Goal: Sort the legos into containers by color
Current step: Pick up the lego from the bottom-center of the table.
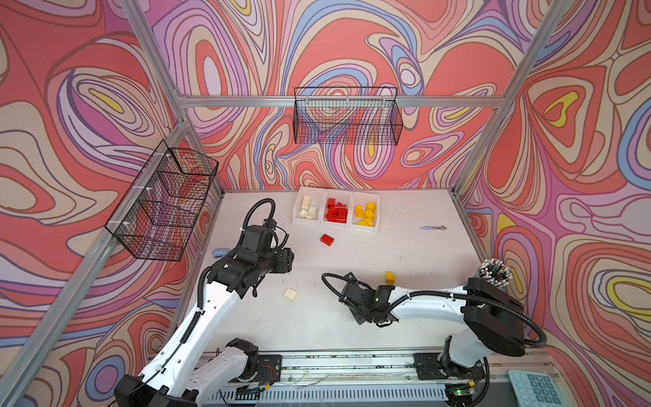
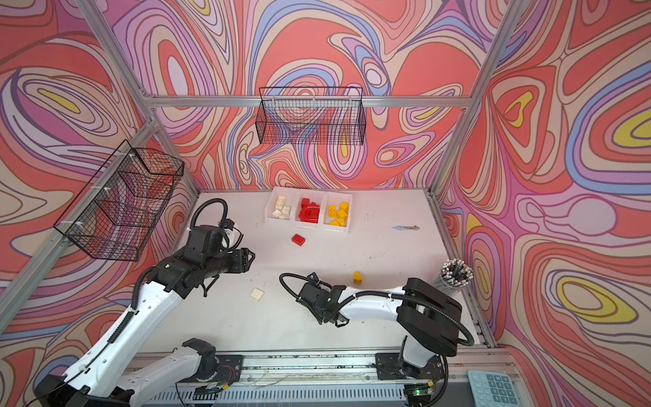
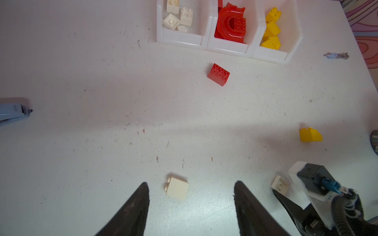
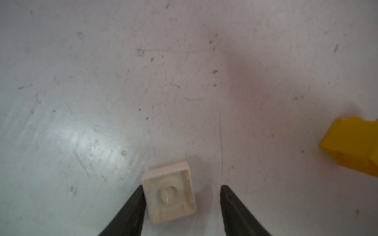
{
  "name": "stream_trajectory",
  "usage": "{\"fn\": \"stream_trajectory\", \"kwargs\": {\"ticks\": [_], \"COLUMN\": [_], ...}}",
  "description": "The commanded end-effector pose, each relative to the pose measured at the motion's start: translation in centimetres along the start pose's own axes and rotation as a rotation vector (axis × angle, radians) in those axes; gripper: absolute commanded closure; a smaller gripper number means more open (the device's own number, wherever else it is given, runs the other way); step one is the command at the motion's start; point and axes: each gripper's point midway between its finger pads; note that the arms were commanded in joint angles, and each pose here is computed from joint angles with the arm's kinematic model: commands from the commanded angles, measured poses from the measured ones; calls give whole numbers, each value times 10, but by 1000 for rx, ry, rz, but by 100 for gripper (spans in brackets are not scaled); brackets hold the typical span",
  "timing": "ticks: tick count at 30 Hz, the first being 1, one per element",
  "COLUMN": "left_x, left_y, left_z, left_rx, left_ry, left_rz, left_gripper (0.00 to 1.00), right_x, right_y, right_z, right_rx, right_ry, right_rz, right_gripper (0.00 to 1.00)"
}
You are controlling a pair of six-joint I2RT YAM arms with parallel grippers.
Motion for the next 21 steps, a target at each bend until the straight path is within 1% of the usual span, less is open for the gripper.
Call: {"fn": "stream_trajectory", "kwargs": {"ticks": [1,11,19,21], "left_x": [2,1,0,0], "left_y": [6,6,6,5], "left_z": [2,3,3,3], "left_rx": [4,4,4,3], "left_ry": [-6,-2,2,0], "left_rz": [-23,-23,-24,-23], "left_gripper": [34,34,34,34], "right_x": [-1,-5,-9,-9], "right_y": [-1,16,14,13], "right_z": [-6,5,10,8], "right_rx": [-4,-23,-38,-38], "right_ry": [4,45,57,51], "right_rz": [-12,-132,-126,-122], "right_gripper": [43,54,63,67]}}
Point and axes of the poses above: each gripper's point midway between its finger pads, its own x axis back along the fingers, its own y axis along the line the jaws close on, z = x × y, and after that the axes turned 7 degrees about -x, right-handed
